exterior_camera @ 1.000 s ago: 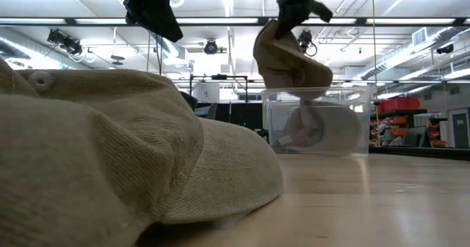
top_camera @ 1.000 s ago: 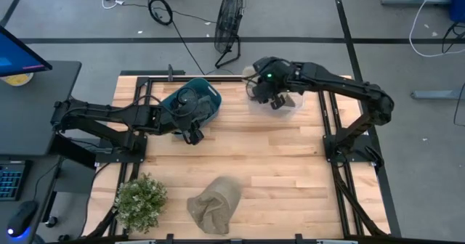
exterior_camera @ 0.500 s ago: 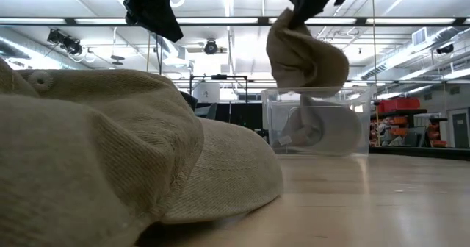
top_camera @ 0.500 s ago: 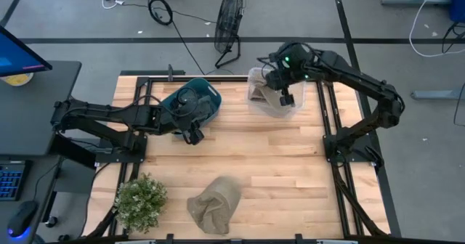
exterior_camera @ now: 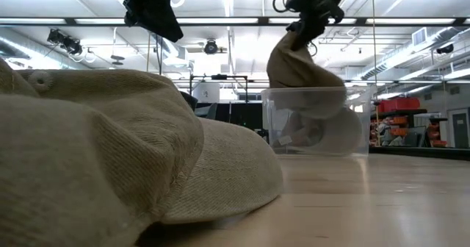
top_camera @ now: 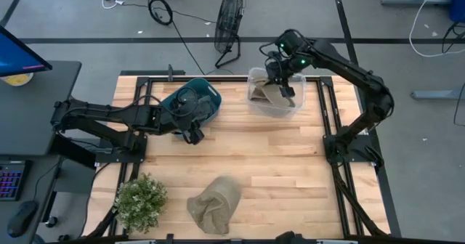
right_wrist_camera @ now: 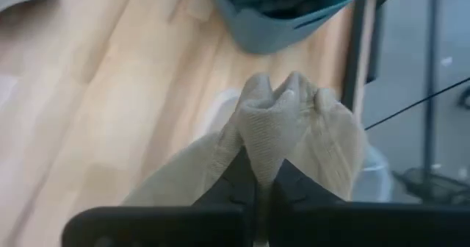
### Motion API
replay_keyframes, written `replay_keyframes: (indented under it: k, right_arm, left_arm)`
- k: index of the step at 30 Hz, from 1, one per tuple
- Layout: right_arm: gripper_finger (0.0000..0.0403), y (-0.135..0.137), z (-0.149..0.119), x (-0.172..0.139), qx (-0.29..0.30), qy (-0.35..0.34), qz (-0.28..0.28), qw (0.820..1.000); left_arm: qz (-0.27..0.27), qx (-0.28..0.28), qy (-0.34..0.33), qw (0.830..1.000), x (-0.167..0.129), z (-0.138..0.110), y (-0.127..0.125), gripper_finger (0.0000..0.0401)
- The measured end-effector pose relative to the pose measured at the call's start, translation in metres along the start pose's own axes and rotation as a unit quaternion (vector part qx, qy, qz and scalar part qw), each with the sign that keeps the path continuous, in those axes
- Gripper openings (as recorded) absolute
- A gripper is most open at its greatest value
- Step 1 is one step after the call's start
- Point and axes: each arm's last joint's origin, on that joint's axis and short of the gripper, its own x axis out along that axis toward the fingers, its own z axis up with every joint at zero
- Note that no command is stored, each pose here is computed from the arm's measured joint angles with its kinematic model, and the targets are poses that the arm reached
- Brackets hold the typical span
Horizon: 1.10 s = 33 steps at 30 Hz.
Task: Pick & Place hat
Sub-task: Put the top brown cap into the transparent bin
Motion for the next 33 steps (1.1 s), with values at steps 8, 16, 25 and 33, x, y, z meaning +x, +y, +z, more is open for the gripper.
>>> replay_keyframes:
  k: [8, 16, 25, 33]
  right_arm:
    - [0.0007, 0.014, -0.003, -0.003, 0.024, 0.031, 0.045, 0.998]
    - [0.0023, 0.011, -0.026, 0.036, 0.021, 0.070, 0.027, 0.997]
    - [0.0104, 0.002, -0.043, 0.060, -0.015, 0.151, -0.094, 0.984]
    - [0.0177, 0.013, -0.022, 0.038, -0.031, 0.190, -0.144, 0.971]
  left_arm:
    - [0.000, -0.004, 0.000, 1.000, 0.000, 0.000, 0.000, 0.0140]
    - [0.000, -0.006, 0.000, 1.000, 0.000, 0.000, 0.000, 0.0140]
    - [0.000, -0.009, 0.000, 1.000, 0.000, 0.000, 0.000, 0.0140]
    - [0.000, -0.023, 0.000, 1.000, 0.000, 0.000, 0.000, 0.0140]
